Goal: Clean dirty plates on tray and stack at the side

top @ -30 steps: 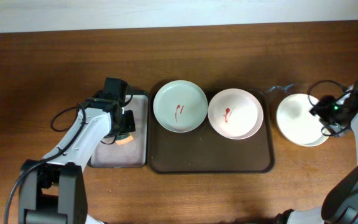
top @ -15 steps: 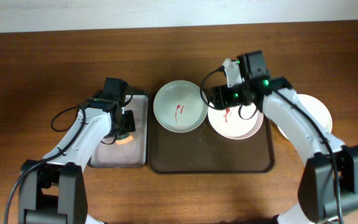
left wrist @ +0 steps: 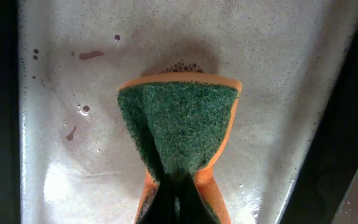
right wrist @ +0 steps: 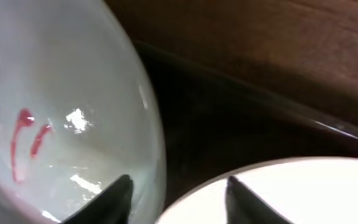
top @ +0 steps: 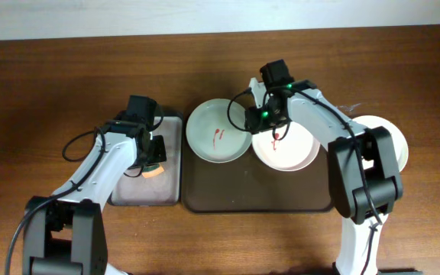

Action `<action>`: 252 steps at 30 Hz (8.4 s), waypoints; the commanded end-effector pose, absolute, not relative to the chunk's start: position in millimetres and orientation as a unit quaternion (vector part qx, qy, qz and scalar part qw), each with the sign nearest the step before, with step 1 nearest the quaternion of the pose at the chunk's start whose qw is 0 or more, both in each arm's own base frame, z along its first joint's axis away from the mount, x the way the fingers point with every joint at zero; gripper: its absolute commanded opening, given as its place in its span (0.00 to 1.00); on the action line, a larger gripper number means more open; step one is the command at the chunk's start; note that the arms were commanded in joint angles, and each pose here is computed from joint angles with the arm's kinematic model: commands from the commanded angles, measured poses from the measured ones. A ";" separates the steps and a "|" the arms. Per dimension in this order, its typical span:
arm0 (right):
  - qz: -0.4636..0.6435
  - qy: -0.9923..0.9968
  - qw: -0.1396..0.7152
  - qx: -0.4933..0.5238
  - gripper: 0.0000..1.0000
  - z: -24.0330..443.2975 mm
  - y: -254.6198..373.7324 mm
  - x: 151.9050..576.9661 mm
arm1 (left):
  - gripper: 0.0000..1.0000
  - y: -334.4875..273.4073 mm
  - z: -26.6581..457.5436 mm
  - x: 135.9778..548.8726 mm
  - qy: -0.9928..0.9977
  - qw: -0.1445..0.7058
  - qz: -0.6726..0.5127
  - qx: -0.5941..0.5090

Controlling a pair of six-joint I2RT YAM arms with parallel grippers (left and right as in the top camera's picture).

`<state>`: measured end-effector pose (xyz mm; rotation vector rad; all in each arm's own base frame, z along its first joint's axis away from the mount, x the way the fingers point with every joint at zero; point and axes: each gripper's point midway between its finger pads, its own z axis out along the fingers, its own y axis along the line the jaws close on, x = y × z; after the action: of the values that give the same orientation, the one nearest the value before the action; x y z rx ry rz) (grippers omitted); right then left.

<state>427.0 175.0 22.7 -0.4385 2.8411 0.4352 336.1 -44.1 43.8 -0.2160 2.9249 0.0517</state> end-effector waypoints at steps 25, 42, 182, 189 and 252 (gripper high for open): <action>0.150 0.971 0.094 -0.162 0.04 48.3 195.4 415.3 | 0.00 -44.2 42.8 336.4 0.992 0.103 0.014 -0.068; 0.130 0.979 -0.064 -0.143 0.04 22.1 181.9 320.0 | 0.00 -194.3 83.2 305.8 0.982 0.108 -0.158 -0.002; 0.083 0.985 0.095 0.118 0.04 -11.5 12.6 358.0 | 0.00 -49.7 87.3 328.0 0.980 0.190 0.023 -0.049; 0.193 0.976 0.040 0.097 0.04 -3.8 62.3 336.1 | 0.00 -51.5 88.3 330.7 0.979 0.196 0.019 -0.048; 0.157 0.986 0.018 0.044 0.04 -8.8 96.5 319.8 | 0.00 -49.0 88.0 361.3 0.973 0.218 -0.066 -0.027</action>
<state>328.1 103.6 3.7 0.1196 3.0174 0.5665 353.1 -48.3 74.2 -0.0759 2.7322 -0.2840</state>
